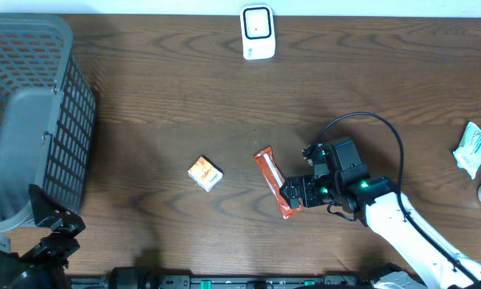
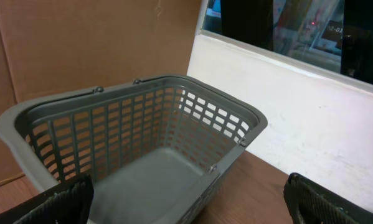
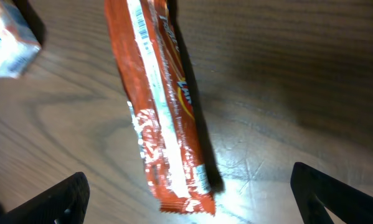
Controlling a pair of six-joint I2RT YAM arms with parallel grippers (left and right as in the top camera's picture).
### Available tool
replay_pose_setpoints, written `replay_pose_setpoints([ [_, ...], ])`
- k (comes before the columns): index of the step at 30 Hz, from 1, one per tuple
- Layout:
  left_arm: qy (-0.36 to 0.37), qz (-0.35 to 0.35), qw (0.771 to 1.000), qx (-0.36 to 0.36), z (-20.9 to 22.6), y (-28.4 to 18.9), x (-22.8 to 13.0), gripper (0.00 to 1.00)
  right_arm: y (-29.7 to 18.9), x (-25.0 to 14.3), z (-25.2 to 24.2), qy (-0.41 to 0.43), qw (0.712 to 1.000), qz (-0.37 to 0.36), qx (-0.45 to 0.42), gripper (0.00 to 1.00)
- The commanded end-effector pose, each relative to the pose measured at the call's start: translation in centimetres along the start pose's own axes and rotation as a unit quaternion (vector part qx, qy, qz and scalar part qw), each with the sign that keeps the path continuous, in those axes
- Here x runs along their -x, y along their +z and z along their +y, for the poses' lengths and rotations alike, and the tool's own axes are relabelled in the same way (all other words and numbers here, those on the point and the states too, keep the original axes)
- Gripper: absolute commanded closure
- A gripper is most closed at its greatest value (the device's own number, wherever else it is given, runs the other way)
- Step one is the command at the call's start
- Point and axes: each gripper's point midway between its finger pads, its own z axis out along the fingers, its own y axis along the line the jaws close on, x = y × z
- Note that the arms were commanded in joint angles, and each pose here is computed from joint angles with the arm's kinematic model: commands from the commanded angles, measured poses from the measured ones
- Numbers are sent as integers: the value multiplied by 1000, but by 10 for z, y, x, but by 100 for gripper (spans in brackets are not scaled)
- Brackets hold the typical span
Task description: Scan the item barcode
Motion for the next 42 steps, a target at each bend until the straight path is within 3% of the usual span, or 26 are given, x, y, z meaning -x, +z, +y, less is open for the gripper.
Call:
replay_pose_setpoints([
  [1, 0, -3, 1000, 5, 3, -1, 0, 2, 14, -7, -4, -41, 999, 25, 2, 1],
  [7, 0, -3, 1000, 5, 3, -1, 0, 2, 41, -13, 6, -44, 995, 70, 52, 2],
  [11, 0, -3, 1000, 5, 3, -1, 0, 2, 47, -15, 2, -31, 995, 84, 46, 13],
  [14, 0, -3, 1000, 5, 3, -1, 0, 2, 49, -19, -17, 13, 996, 90, -13, 24],
  [33, 0, -3, 1000, 5, 3, -1, 0, 2, 66, -43, -21, 30, 989, 129, -66, 30],
  [39, 0, -3, 1000, 5, 3, -1, 0, 2, 76, -58, -26, 40, 983, 158, -79, 39],
  [42, 0, -3, 1000, 5, 3, -1, 0, 2, 81, -64, -30, 53, 980, 172, -85, 58],
])
